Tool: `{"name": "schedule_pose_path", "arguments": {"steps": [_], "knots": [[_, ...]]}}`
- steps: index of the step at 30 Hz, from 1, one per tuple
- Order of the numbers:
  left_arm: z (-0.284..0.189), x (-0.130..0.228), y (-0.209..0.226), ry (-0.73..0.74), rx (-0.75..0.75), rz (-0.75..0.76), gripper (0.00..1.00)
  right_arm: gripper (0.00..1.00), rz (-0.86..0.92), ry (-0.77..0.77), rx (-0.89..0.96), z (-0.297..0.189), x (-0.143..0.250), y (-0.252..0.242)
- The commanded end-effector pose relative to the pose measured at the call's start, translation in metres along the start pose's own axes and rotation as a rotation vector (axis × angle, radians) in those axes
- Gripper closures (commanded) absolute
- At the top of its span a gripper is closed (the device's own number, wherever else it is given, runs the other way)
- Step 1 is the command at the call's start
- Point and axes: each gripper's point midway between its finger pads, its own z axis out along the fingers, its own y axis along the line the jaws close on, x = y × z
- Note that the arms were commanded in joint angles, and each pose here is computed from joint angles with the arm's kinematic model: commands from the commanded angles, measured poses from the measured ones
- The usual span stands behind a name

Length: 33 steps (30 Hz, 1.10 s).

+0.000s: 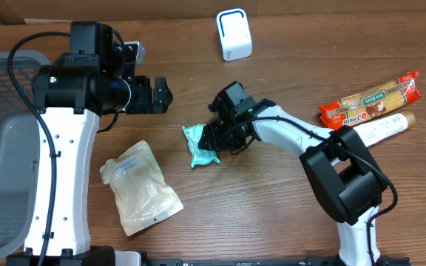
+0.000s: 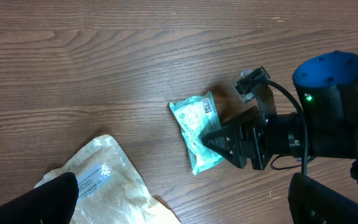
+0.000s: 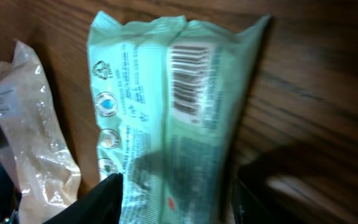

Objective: Scan the item barcode
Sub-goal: 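Move the right gripper to the teal wipes and grasp them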

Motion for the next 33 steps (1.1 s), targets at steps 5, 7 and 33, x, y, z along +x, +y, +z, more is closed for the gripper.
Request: {"name": "schedule_pose_path", "arguments": {"steps": [5,7,33], "knots": [[-0.015,-0.006,-0.005,-0.049,0.017,0.025,0.00,0.75,0.043,0.022,0.063,0.020,0.009,-0.017],[-0.015,-0.006,-0.005,-0.049,0.017,0.026,0.00,0.84,0.043,0.022,0.063,0.020,0.009,-0.017],[-0.015,-0.006,-0.005,-0.049,0.017,0.026,0.00,0.22,-0.293,0.069,0.324,-0.090,-0.027,-0.042]]}}
